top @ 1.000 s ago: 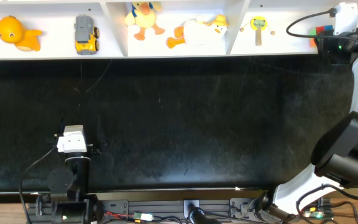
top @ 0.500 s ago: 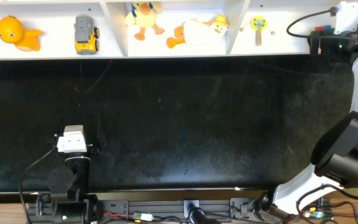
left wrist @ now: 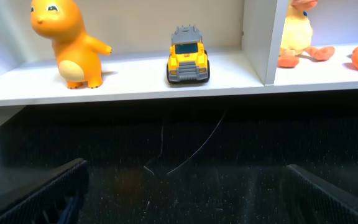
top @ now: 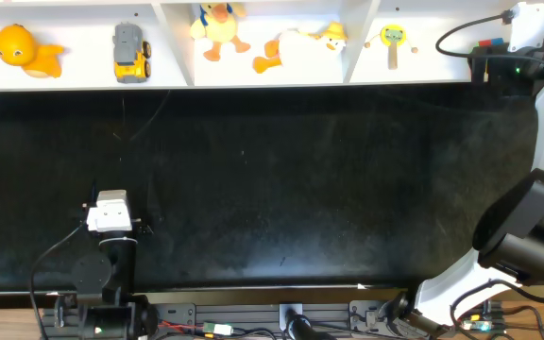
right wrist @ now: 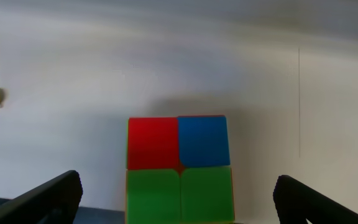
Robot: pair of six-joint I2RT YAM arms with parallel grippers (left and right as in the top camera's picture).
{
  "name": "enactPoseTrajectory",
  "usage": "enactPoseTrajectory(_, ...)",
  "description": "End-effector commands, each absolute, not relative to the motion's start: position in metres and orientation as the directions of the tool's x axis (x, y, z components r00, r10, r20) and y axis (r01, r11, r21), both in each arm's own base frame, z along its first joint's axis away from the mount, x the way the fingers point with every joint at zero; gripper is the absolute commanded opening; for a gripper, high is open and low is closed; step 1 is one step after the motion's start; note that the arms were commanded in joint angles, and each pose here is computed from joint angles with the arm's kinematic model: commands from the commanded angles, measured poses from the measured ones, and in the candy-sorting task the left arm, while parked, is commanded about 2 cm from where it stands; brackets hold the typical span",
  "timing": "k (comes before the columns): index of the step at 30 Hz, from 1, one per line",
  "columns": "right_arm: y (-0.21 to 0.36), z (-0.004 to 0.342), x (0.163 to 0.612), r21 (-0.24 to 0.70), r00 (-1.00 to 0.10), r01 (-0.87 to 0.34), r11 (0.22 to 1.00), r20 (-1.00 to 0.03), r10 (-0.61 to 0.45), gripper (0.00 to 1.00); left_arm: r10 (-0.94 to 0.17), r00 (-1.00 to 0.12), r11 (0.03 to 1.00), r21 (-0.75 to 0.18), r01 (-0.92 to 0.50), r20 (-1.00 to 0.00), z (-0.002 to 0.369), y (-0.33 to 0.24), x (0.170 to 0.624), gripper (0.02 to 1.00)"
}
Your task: Store Toys
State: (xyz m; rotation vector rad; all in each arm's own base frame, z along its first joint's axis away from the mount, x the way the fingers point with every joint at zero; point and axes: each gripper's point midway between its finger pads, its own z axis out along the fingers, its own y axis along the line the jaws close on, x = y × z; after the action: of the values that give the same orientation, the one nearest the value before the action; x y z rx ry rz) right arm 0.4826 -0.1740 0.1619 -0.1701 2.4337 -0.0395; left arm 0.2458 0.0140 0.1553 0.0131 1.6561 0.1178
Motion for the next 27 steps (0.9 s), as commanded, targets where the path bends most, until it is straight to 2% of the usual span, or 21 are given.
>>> enactPoseTrajectory(1,-0.175,0.198,0.484,-0.109,-0.712,-0.098,0.989,-0.687,-0.146,0.998,0.095,-0.085,0.993,0.101,-0.065,-0.992,0.156,0.015,0.245,0.998)
enactPoseTrajectory(9,-0.167,0.210,0.467,-0.115,-0.703,-0.089,0.989,-0.696,-0.144,0.996,0.095,-0.085,0.993,0.101,-0.065,-0.992,0.156,0.015,0.245,0.998)
enactPoseTrajectory(19,-0.154,0.182,0.410,-0.136,-0.742,-0.049,0.989,-0.658,-0.127,0.996,0.095,-0.085,0.993,0.101,-0.065,-0.992,0.156,0.015,0.245,0.998)
enactPoseTrajectory(23,-0.140,0.177,0.384,-0.137,-0.737,-0.051,0.989,-0.663,-0.130,0.996,0.095,-0.085,0.993,0.101,-0.065,-0.992,0.156,0.015,0.245,0.998)
enactPoseTrajectory(27,-0.116,0.177,0.376,-0.150,-0.703,-0.086,0.985,-0.692,-0.167,0.993,0.095,-0.085,0.993,0.101,-0.065,-0.992,0.156,0.015,0.245,0.998)
